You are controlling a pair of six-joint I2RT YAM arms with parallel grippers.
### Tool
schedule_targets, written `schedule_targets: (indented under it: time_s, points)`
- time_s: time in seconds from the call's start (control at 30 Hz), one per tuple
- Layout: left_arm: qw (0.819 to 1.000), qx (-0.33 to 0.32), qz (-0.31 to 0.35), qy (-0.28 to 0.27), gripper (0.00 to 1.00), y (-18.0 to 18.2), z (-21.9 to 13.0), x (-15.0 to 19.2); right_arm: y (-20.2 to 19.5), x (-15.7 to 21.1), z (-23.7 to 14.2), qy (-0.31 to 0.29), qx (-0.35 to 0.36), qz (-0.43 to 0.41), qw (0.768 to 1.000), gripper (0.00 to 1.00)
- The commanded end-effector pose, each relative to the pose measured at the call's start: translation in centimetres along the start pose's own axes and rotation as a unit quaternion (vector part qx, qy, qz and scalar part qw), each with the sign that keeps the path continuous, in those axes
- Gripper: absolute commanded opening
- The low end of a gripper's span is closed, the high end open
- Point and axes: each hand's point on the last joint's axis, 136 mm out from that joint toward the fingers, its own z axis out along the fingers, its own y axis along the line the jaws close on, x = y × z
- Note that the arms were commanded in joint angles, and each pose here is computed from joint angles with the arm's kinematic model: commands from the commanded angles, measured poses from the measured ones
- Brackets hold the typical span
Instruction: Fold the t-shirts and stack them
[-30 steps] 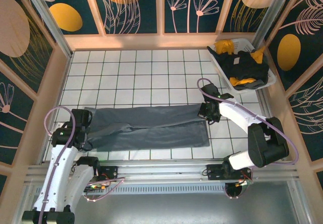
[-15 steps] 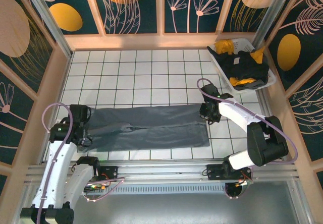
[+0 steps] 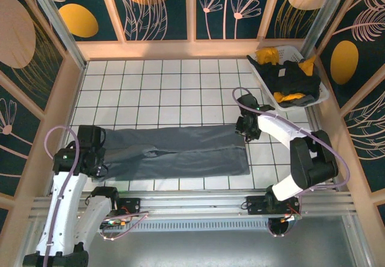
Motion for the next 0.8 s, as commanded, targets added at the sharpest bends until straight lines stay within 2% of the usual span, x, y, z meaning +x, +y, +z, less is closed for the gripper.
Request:
schedule_targets:
  time_s: [0.0, 0.07, 0.1, 0.17, 0.23, 0.3, 0.4, 0.5, 0.63, 0.77]
  points:
    - [0.999, -0.019, 0.024, 0.034, 0.0, 0.8, 2.3, 1.9, 1.2, -1.2, -0.3, -0.016, -0.008, -0.004, 1.0, 0.35]
    - [0.996, -0.011, 0.05, 0.071, 0.0, 0.2, 4.3, 3.7, 1.7, -1.1, -0.2, -0.013, -0.014, -0.007, 1.0, 0.35]
    - [0.994, -0.011, 0.057, 0.09, 0.06, 0.1, 5.1, 4.5, 1.9, -1.1, -0.2, -0.013, -0.018, -0.008, 1.0, 0.35]
    - [0.992, -0.01, 0.064, 0.11, 0.32, -0.4, 6.0, 5.4, 2.7, -0.9, -0.3, -0.012, -0.034, -0.013, 0.999, 0.36]
    - [0.994, 0.007, 0.063, 0.094, 0.51, -1.9, 5.5, 4.6, 3.5, -0.6, -0.3, -0.005, -0.049, -0.019, 0.999, 0.36]
    - [0.996, 0.023, 0.064, 0.063, 0.57, -3.8, 4.5, 3.0, 3.9, -0.5, -0.3, -0.005, -0.051, -0.021, 0.998, 0.36]
    - [0.995, 0.047, 0.08, 0.033, 0.55, -7.0, 3.7, 1.4, 5.3, 0.6, 0.1, 0.021, -0.082, -0.023, 0.996, 0.36]
    - [0.992, 0.08, 0.085, 0.037, 0.49, -11.0, 4.7, 1.4, 6.3, 1.7, 1.1, 0.053, -0.1, -0.015, 0.993, 0.36]
    - [0.989, 0.107, 0.088, 0.047, 0.47, -15.5, 7.8, 1.7, 6.3, 2.3, 2.6, 0.074, -0.102, 0.005, 0.992, 0.36]
    - [0.988, 0.098, 0.101, 0.068, 0.45, -17.2, 12.3, 2.0, 4.6, 2.1, 4.1, 0.084, -0.063, 0.027, 0.994, 0.38]
